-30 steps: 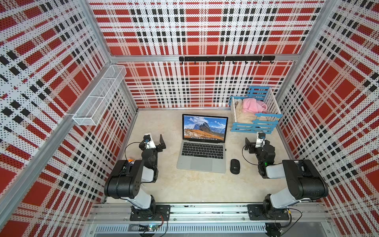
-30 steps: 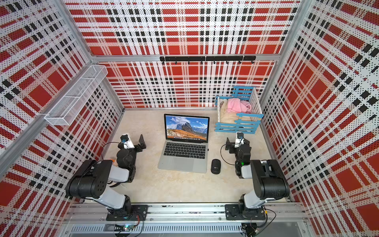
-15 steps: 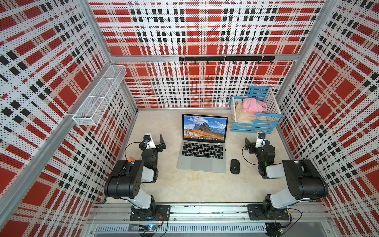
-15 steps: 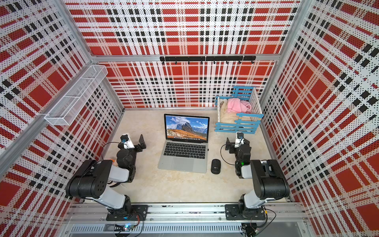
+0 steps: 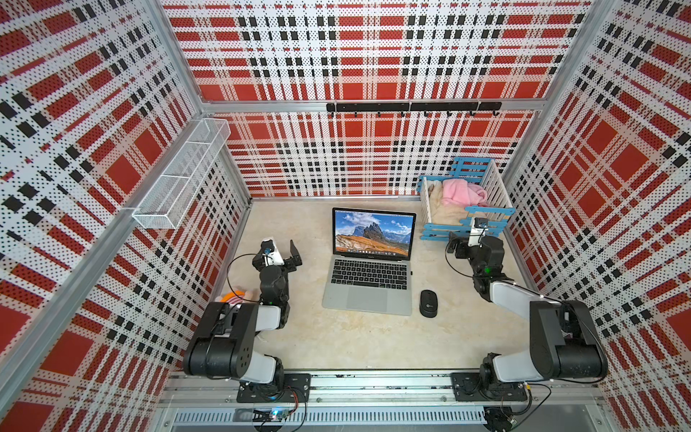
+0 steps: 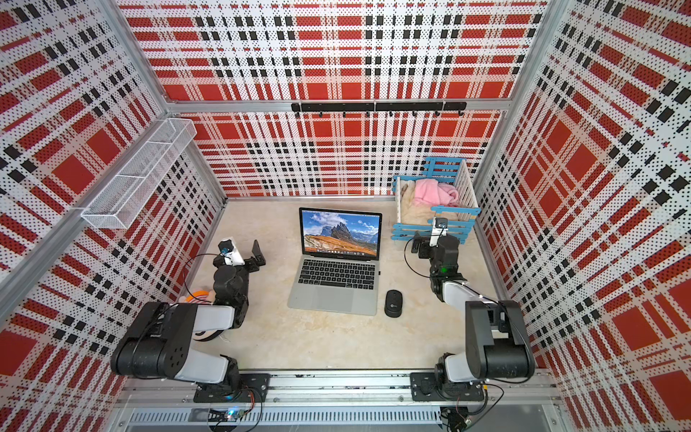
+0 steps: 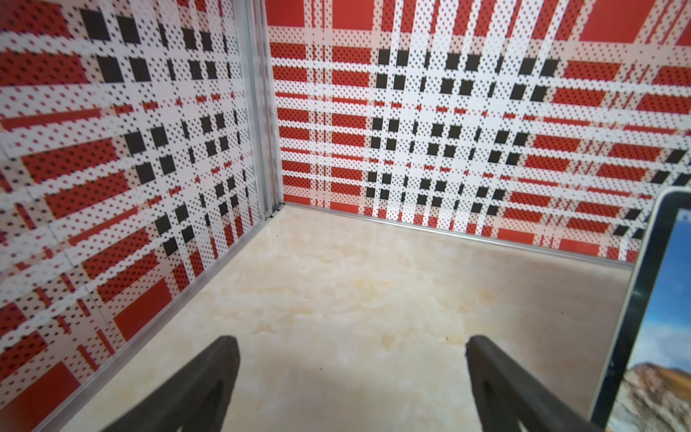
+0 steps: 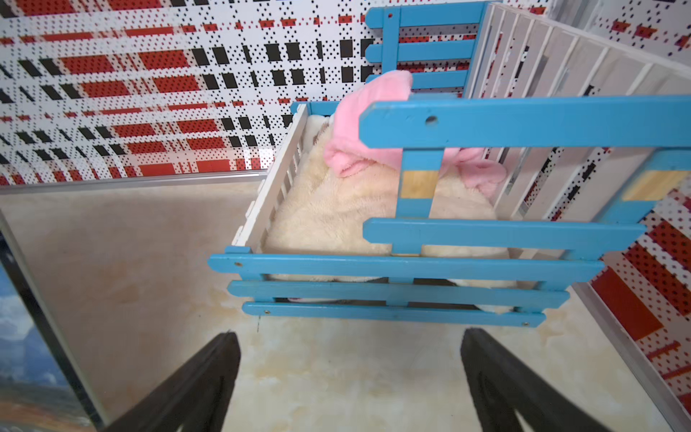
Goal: Remove the wireless mouse receiver from the laptop
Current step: Pick up the mouse from the center of the board.
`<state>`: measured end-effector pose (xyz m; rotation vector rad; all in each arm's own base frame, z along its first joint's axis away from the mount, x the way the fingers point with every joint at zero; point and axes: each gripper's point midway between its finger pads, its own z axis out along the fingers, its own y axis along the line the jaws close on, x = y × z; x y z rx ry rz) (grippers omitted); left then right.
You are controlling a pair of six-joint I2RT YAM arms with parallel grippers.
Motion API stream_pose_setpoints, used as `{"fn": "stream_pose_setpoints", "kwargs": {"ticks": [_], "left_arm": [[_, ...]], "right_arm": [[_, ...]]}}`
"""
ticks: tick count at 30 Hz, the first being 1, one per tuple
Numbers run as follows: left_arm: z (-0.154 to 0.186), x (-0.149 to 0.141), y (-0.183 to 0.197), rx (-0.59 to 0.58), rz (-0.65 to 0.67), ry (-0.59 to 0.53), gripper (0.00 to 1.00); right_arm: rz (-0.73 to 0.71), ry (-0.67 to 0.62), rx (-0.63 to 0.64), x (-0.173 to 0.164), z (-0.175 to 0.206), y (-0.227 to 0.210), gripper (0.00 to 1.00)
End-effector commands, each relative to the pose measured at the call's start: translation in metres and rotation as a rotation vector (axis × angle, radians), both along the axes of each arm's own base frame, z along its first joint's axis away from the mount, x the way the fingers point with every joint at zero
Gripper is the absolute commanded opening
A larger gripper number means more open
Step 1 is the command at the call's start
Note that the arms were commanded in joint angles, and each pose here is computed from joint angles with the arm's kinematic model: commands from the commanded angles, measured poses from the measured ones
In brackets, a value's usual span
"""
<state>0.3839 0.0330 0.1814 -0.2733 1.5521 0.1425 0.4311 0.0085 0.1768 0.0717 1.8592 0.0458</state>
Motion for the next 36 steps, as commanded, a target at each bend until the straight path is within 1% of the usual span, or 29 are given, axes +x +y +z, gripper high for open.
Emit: {"fn": "stream_pose_setpoints", "kwargs": {"ticks": [1, 3, 5, 6, 7, 9, 10, 12, 13, 16, 18, 20, 22, 26, 28, 31, 36], "left_arm": [[0.004, -0.005, 0.01, -0.06, 0.086, 0.041, 0.99], [0.015, -0.003, -0.004, -0.104, 0.018, 0.022, 0.99], [0.026, -0.002, -0.024, -0.12, -0.049, 0.019, 0.99], [0.029, -0.002, -0.033, -0.125, -0.074, 0.028, 0.99], [0.034, -0.001, -0.045, -0.127, -0.106, 0.035, 0.99], [0.037, -0.001, -0.069, -0.145, -0.18, 0.068, 0.99], [0.039, -0.004, -0.088, -0.143, -0.239, 0.089, 0.99], [0.037, -0.009, -0.112, -0.174, -0.303, 0.127, 0.99], [0.036, -0.014, -0.126, -0.193, -0.357, 0.142, 0.99], [0.027, -0.034, -0.165, -0.243, -0.492, 0.183, 0.99], [0.018, -0.048, -0.187, -0.264, -0.562, 0.218, 1.0], [0.005, -0.063, -0.213, -0.328, -0.65, 0.268, 1.0], [-0.009, -0.081, -0.24, -0.349, -0.731, 0.324, 0.99], [-0.034, -0.124, -0.294, -0.316, -0.889, 0.432, 0.99], [-0.043, -0.137, -0.307, -0.305, -0.926, 0.464, 0.99], [-0.051, -0.147, -0.317, -0.284, -0.958, 0.494, 0.99], [-0.059, -0.15, -0.32, -0.26, -0.964, 0.513, 0.99]], "right_arm": [[-0.007, 0.278, 0.063, -0.028, -0.042, 0.018, 1.0], [0.014, 0.369, 0.069, -0.043, -0.049, 0.036, 1.0], [0.001, 0.439, 0.053, -0.062, -0.052, 0.047, 1.0], [-0.01, 0.462, 0.044, -0.071, -0.052, 0.051, 1.0], [-0.057, 0.495, 0.047, -0.082, -0.054, 0.049, 1.0], [-0.079, 0.543, 0.06, -0.101, -0.056, 0.054, 1.0], [-0.102, 0.569, 0.077, -0.111, -0.059, 0.054, 1.0], [-0.089, 0.61, 0.123, -0.129, -0.066, 0.064, 1.0], [-0.09, 0.626, 0.138, -0.139, -0.071, 0.068, 1.0], [-0.089, 0.666, 0.137, -0.158, -0.081, 0.073, 1.0], [-0.067, 0.677, 0.148, -0.165, -0.086, 0.08, 1.0], [-0.043, 0.682, 0.165, -0.17, -0.096, 0.088, 1.0], [-0.038, 0.699, 0.171, -0.175, -0.107, 0.092, 0.98], [-0.028, 0.722, 0.158, -0.18, -0.119, 0.101, 0.96], [-0.027, 0.727, 0.149, -0.18, -0.123, 0.103, 0.95], [-0.029, 0.744, 0.128, -0.182, -0.128, 0.106, 0.94], [-0.027, 0.737, 0.109, -0.184, -0.131, 0.112, 0.92]]}}
